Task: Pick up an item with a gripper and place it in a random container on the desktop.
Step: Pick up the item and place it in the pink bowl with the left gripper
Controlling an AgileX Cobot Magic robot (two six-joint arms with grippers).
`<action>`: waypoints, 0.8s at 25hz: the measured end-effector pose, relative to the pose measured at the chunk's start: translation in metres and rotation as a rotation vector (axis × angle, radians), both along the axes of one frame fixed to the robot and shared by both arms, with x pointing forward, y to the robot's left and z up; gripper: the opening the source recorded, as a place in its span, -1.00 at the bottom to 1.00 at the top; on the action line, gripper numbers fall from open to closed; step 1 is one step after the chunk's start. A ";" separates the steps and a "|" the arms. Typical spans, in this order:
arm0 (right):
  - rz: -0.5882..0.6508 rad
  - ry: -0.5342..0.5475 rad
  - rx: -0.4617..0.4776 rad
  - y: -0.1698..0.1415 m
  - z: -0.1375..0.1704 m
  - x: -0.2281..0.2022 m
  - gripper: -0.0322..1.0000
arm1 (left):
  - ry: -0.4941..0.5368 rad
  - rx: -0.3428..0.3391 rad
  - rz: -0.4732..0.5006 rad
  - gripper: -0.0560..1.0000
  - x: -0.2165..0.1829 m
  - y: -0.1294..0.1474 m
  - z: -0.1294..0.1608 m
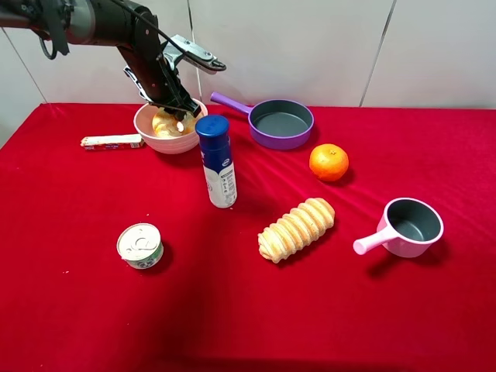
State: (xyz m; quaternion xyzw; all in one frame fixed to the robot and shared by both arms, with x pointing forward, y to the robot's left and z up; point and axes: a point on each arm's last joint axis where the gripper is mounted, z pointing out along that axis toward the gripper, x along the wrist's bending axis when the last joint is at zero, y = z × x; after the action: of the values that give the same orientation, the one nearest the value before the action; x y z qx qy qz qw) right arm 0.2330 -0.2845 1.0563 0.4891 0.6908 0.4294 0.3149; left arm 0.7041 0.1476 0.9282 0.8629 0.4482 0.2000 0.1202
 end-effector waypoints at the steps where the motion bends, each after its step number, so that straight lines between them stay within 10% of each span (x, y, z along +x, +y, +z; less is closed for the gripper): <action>1: 0.000 0.000 0.000 0.000 0.000 0.000 0.40 | 0.000 0.000 0.000 -0.10 0.000 0.000 0.000; 9: 0.000 0.000 0.000 0.000 0.000 0.000 0.40 | -0.001 0.000 0.000 0.54 0.000 0.000 0.000; 20: 0.000 0.000 0.000 0.000 0.000 0.000 0.40 | 0.003 0.002 0.001 0.64 0.000 0.000 0.000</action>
State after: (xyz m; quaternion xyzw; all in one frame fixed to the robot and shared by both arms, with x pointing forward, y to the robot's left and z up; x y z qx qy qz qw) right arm 0.2330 -0.2845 1.0563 0.4891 0.6908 0.4294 0.3149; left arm 0.7039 0.1478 0.9280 0.8631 0.4487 0.1992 0.1188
